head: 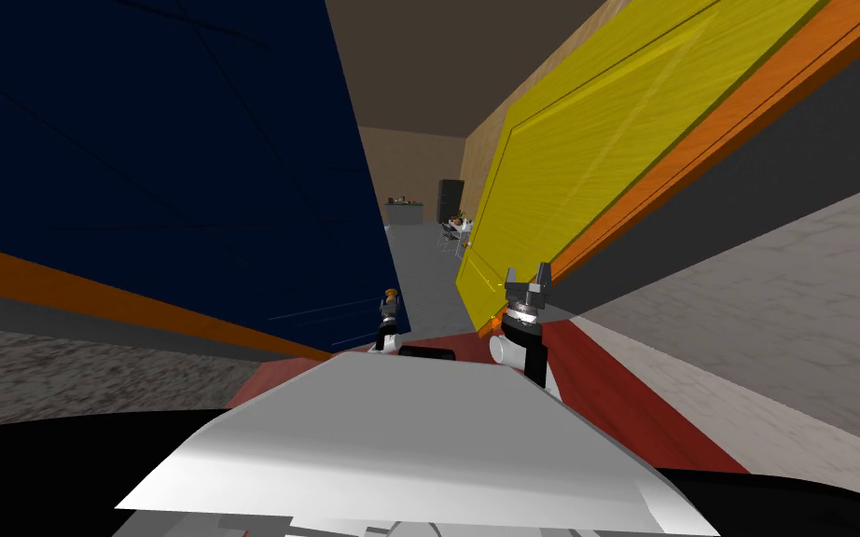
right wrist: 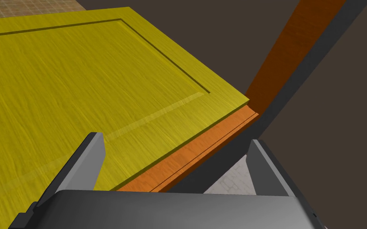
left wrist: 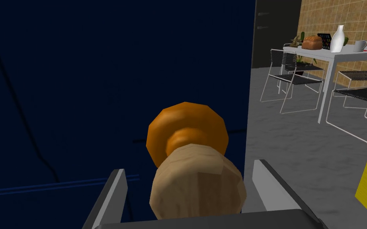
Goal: Push the door open
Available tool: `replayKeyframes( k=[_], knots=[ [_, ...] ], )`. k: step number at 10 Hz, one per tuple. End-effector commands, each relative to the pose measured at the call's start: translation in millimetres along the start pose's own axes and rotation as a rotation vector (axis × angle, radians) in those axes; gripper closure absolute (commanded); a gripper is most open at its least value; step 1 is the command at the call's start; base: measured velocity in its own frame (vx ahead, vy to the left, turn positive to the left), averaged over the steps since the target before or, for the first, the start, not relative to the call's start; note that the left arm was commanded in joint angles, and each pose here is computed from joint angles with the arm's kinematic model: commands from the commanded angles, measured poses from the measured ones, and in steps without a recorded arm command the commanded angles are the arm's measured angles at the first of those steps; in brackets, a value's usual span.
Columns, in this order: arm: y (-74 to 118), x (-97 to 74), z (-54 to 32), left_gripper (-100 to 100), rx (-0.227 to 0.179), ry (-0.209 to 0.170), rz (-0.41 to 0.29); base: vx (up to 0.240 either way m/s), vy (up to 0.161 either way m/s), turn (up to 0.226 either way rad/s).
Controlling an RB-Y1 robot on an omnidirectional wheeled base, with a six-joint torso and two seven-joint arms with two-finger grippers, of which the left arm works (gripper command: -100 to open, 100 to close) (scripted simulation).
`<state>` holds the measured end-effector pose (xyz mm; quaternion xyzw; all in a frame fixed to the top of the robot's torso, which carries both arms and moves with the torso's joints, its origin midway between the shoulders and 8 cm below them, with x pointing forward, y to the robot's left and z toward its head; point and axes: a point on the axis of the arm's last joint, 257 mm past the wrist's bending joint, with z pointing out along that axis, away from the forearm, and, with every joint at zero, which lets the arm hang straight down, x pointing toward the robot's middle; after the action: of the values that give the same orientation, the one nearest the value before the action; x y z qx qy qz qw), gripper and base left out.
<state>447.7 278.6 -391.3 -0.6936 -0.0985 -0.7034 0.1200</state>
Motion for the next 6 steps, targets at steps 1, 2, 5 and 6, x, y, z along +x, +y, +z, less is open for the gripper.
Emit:
replayKeyframes(
  k=[1,2,5,6],
  knots=[
    [-0.3,-0.3,-0.1,100,0.0,-0.001,0.001,-0.01,-0.006,-0.009],
    [-0.3,-0.3,-0.1,100,0.0,-0.001,0.001,-0.025,-0.008,-0.004],
    [-0.3,-0.3,-0.1,100,0.0,-0.001,0.001,-0.013,-0.002,-0.001],
    [-0.3,-0.3,-0.1,100,0.0,-0.001,0.001,0.0,0.0,0.0]
  ],
)
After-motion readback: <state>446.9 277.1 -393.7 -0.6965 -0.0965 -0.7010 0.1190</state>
